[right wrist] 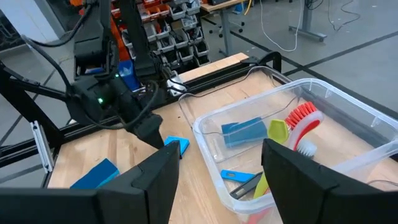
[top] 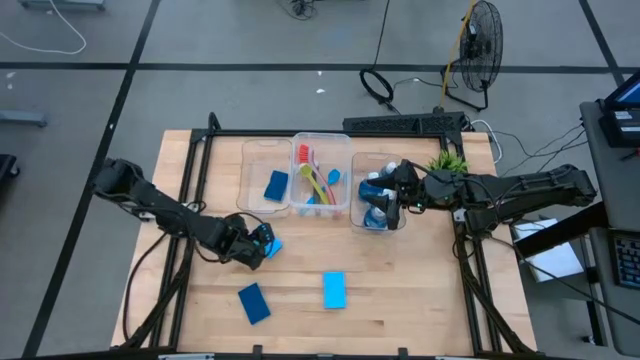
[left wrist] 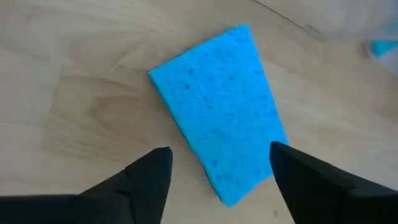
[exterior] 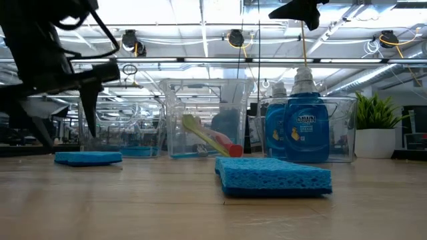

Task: Pick & Place Kitchen Sink Supplies
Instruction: Put the light blue sponge into the left transparent bin

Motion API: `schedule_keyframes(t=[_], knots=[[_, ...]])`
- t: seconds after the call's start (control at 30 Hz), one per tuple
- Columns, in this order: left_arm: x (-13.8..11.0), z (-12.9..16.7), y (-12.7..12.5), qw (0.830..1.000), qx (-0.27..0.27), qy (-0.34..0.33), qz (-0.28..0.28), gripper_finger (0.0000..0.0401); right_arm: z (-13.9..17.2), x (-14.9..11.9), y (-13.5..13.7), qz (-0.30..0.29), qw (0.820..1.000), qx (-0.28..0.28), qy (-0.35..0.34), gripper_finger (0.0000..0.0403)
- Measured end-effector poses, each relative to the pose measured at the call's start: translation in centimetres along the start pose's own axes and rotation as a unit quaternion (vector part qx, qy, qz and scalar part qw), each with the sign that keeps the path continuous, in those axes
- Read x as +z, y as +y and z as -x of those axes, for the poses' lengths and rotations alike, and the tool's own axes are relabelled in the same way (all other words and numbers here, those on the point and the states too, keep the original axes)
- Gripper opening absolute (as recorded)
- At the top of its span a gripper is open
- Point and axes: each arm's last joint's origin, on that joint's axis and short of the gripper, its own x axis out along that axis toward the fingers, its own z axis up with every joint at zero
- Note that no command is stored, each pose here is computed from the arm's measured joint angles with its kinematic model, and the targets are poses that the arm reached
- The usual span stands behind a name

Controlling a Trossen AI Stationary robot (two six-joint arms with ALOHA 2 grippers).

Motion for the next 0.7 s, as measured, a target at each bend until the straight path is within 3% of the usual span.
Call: schedule_keyframes(t=[0.2,0.4,0.53,0.7], knots=[[-0.1,-1.8,-0.2,0.998,0.047,-0.001,0.034,0.0289,0.0,0.0,0.0,0.002,1.000,0.000,0.001,0.0212],[0.2,-3.8,-0.8,0.997,0.075,-0.012,0.034,0.0273,0.0,0.0,0.0,0.002,1.000,-0.001,0.001,0.0212],[0.3,-4.4,-0.8,0.994,0.106,-0.001,0.019,0.0241,0.0,0.0,0.0,0.002,1.000,0.000,0.001,0.0212],[0.2,-4.2,-0.4,0.993,0.119,-0.001,0.005,0.0163,0.0,0.0,0.0,0.002,1.000,-0.001,0.001,0.0212]])
